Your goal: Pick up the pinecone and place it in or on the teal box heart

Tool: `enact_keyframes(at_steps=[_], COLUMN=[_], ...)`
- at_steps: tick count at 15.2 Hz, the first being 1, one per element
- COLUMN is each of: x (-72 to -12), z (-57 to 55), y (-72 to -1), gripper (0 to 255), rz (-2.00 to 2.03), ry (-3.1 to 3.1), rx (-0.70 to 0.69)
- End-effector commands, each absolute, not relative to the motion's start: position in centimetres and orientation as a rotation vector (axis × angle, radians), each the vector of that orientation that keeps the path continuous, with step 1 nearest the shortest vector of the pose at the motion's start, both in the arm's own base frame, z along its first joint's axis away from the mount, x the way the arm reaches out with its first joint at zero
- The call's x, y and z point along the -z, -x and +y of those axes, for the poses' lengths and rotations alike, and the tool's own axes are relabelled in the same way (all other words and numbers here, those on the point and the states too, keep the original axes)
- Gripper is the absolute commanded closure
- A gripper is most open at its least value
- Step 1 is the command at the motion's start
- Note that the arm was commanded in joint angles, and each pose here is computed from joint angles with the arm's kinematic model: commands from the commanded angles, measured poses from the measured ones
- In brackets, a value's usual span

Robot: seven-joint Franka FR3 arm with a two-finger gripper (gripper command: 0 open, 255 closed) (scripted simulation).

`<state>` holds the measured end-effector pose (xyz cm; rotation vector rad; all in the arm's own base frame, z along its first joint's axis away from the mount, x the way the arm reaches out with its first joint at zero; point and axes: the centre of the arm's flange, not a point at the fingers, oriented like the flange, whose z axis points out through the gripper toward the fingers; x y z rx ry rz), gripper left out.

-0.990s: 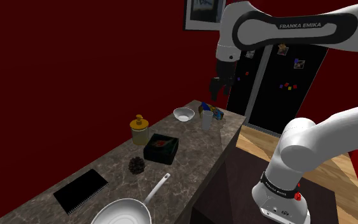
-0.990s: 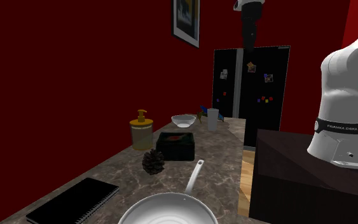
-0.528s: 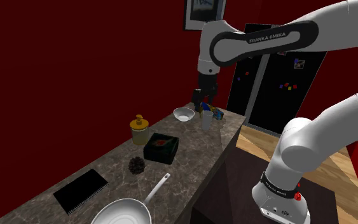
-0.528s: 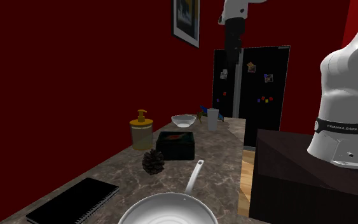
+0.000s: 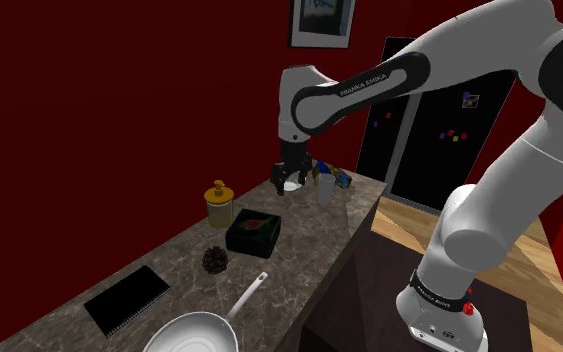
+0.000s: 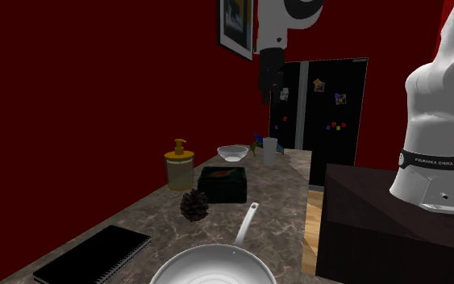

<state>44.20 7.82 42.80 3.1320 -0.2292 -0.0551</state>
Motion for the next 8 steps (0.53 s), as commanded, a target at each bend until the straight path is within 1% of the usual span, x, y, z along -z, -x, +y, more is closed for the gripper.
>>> enact_keyframes(at_steps=[1,8], x=[-41.0,-34.8], z=[8.9,12.7], y=[-46.1,-51.8], gripper=[0,0], rz=[-0.230,-0.230], ry=[-3.137,-3.151], rx=[0.062,0.092])
